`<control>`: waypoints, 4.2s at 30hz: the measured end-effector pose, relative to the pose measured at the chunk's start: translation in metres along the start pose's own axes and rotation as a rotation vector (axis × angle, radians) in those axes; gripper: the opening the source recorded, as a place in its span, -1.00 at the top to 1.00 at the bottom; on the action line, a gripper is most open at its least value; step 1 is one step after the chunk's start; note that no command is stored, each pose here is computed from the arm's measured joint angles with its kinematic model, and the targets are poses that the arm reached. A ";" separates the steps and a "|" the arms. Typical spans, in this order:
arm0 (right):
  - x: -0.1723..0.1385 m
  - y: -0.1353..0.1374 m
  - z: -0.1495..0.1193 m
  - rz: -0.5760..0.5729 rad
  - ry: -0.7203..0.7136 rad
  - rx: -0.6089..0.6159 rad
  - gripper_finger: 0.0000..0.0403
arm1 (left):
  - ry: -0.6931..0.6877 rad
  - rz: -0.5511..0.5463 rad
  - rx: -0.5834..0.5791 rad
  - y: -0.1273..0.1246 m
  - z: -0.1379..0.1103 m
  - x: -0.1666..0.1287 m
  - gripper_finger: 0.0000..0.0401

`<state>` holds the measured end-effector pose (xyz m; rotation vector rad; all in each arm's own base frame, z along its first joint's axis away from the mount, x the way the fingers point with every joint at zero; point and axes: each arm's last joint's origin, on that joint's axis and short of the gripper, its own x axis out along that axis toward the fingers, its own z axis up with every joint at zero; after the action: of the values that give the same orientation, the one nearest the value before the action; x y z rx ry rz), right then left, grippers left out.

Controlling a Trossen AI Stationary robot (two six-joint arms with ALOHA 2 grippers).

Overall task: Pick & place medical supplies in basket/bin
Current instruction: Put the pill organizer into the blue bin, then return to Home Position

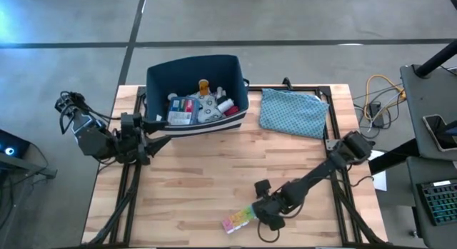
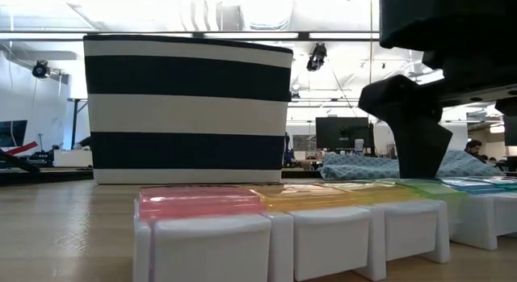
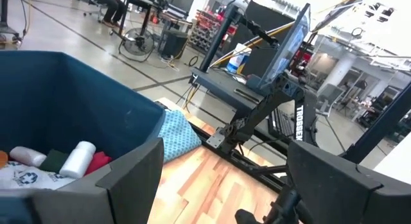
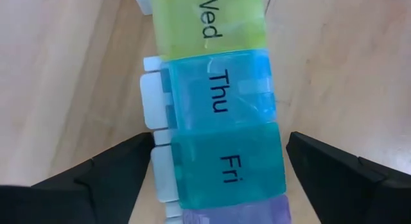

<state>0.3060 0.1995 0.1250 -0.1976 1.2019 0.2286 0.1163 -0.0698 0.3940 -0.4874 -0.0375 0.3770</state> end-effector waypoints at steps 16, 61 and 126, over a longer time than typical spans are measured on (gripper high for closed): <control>-0.038 -0.087 0.025 -0.135 -0.143 0.344 -0.20 | 0.038 0.024 0.067 0.007 -0.005 -0.001 -0.54; -0.269 -0.359 0.081 -0.400 -0.462 0.387 -0.80 | 0.009 0.078 0.059 0.011 -0.006 -0.003 -0.54; -0.193 -0.138 -0.139 0.133 -1.401 0.361 -0.81 | -0.075 -0.473 0.011 0.151 -0.139 0.011 -0.54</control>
<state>0.1534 0.0162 0.2613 0.3380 -0.1551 0.1935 0.0913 -0.0052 0.2006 -0.4379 -0.2193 -0.0681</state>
